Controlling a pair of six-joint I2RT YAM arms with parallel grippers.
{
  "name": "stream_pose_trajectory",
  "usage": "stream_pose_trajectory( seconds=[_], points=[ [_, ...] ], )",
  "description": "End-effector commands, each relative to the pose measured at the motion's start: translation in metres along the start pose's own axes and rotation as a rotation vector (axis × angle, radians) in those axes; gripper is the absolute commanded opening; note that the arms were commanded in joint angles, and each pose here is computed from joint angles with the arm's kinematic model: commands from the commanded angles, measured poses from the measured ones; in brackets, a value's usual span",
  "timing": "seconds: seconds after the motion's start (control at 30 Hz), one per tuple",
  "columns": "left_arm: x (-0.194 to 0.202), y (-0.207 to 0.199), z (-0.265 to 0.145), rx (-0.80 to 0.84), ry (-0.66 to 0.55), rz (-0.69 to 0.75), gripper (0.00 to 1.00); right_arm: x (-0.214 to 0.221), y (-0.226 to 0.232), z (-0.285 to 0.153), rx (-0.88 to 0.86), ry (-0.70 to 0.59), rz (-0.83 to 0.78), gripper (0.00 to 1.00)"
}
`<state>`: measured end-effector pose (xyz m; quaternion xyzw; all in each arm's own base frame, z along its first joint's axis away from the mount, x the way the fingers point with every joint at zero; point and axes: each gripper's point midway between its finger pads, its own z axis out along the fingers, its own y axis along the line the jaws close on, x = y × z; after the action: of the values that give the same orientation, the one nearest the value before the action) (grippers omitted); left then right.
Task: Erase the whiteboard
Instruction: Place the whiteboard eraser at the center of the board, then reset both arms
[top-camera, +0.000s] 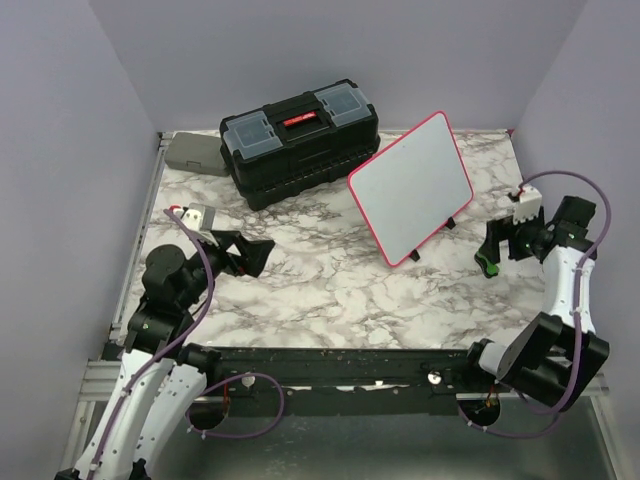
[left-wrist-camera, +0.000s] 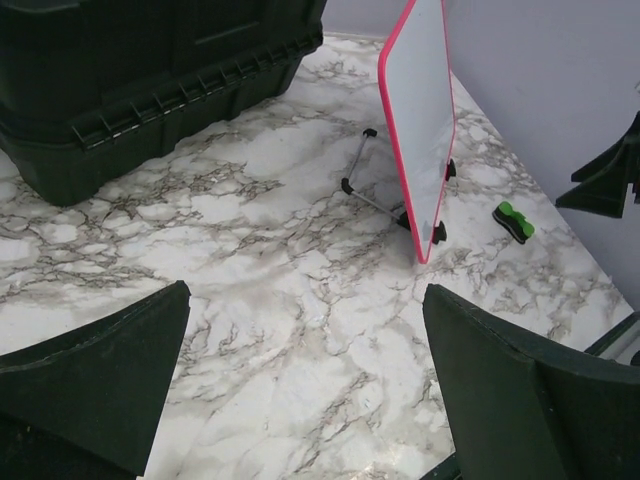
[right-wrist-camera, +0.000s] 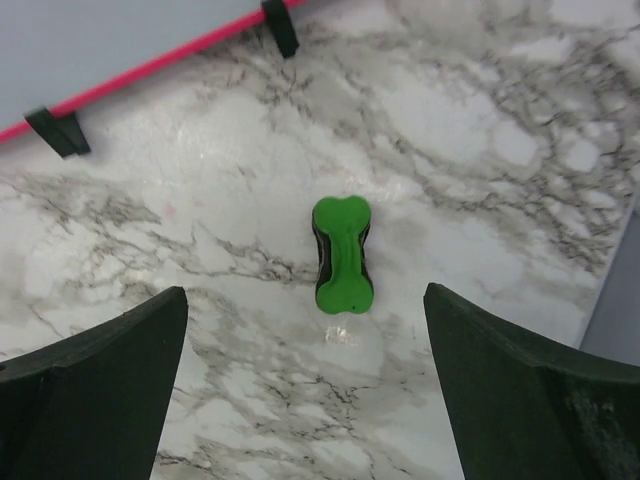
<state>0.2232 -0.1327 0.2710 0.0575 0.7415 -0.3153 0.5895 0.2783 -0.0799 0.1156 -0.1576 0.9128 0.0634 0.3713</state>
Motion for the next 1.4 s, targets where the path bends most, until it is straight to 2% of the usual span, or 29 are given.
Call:
stream_pose_trajectory(
  seconds=[0.0, 0.07, 0.13, 0.27, 0.4, 0.53, 0.73, 1.37],
  points=[
    [-0.02, -0.01, -0.015, 0.002, -0.028, -0.01, 0.99, -0.057, -0.006, -0.032, 0.064, -0.147, 0.168, 1.0],
    [-0.025, -0.01, -0.018, -0.01, -0.035, -0.005, 0.99, -0.076, -0.01, -0.042, 0.079, -0.182, 0.272, 1.0],
    [-0.029, -0.009, -0.021, -0.022, -0.038, 0.009, 0.99, -0.096, -0.006, -0.052, 0.049, -0.219, 0.309, 1.0],
    [-0.033, -0.006, -0.023, -0.048, -0.038, 0.036, 0.99, -0.126, 0.007, -0.074, -0.004, -0.319, 0.258, 0.96],
    [-0.035, -0.006, -0.021, -0.044, -0.039, 0.035, 0.99, -0.144, 0.008, -0.094, 0.048, -0.401, 0.242, 0.94],
    [-0.036, -0.008, -0.018, -0.032, -0.052, 0.018, 0.99, -0.143, -0.007, -0.099, 0.149, -0.413, 0.338, 0.99],
    [-0.038, -0.008, -0.014, -0.029, -0.049, 0.011, 0.99, -0.134, -0.011, -0.103, 0.219, -0.425, 0.326, 1.0],
    [-0.023, 0.015, -0.007, -0.105, -0.049, 0.002, 0.99, -0.125, -0.016, -0.091, 0.235, -0.427, 0.336, 1.0]
  ],
)
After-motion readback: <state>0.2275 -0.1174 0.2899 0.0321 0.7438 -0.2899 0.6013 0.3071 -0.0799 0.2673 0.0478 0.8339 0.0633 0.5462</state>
